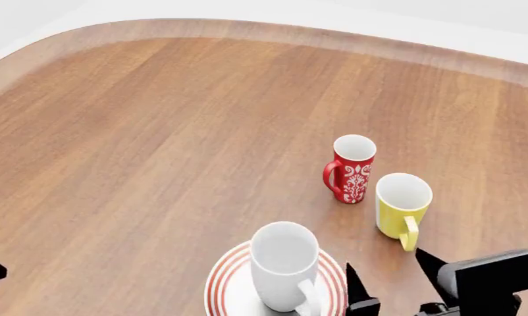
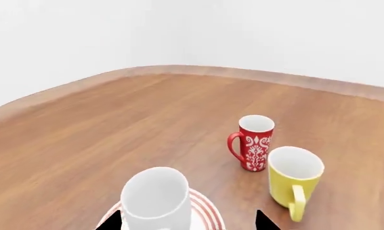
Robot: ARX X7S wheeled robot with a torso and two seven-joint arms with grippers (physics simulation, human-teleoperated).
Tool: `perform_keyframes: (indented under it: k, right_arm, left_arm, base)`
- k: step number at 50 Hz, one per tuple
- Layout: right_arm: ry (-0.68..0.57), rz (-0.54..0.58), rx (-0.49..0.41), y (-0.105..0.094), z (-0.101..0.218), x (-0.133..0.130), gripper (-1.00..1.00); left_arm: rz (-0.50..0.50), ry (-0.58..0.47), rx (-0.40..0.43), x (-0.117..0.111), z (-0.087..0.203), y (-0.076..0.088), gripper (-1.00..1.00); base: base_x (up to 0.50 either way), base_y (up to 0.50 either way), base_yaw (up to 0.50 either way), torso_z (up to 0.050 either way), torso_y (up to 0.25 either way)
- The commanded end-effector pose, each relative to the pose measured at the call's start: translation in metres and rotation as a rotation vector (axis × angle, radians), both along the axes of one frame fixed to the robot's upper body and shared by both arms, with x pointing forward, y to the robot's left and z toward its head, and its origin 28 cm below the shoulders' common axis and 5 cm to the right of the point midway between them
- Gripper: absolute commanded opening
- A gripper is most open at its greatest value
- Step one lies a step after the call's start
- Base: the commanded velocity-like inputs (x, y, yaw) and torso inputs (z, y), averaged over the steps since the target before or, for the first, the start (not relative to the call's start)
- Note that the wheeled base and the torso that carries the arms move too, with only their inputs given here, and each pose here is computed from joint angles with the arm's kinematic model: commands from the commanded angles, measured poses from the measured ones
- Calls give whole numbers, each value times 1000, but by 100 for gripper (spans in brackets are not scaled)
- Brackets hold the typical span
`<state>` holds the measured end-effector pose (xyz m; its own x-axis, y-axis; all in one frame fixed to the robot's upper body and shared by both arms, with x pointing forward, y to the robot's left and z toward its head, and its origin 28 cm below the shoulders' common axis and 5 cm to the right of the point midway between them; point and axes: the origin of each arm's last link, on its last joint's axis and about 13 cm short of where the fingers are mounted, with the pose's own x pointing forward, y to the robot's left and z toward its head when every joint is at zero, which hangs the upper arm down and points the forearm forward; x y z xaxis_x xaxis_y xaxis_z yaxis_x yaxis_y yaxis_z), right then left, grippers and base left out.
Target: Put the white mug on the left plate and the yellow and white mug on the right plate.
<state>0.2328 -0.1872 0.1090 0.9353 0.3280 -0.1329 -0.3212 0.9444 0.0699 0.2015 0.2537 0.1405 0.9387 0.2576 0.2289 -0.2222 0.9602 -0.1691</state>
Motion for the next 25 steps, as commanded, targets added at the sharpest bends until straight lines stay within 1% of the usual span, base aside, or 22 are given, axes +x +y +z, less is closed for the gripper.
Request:
perform_keyframes:
  k: [1,2,6,8,10,13,14,19,23,25]
  right_arm:
    - [-134,-103,97,5,21,33,100]
    - [-138,-127,106,6,23,42,100]
    - [-127,-210,88,6,26,62,100]
    - [-104,-243,93,6,25,72,100]
    - [-81,-269,83,6,24,82,100]
    - [-80,-284,77,7,24,92,100]
    - [-92,-320,52,6,23,96,100]
    - [-11,-394,-18,7,16,118,100]
    - [75,-417,-66,8,8,130,100]
    - [74,-414,-65,9,6,132,100]
  left_arm:
    - [-1,-5,-3,1,0,1,100]
    - [-1,-6,-4,0,1,1,100]
    - [-3,-7,-5,0,1,0,100]
    - [-3,-6,-7,0,1,0,100]
    - [-1,-8,-10,-1,2,0,100]
    - [3,-8,-15,-1,2,0,100]
    - [3,-8,-16,-2,2,0,100]
    - [-1,-9,-17,-3,3,-3,100]
    - [-4,-10,-19,-4,4,-3,100]
    - [-6,-9,-21,-4,3,-3,100]
  base:
    - [0,0,0,0,0]
    - [0,0,0,0,0]
    - [0,0,0,0,0]
    - [0,0,0,0,0]
    - [0,0,0,0,0]
    - [0,0,0,0,0]
    - [0,0,0,0,0]
    - [0,0,0,0,0]
    - [0,0,0,0,0]
    - [0,0,0,0,0]
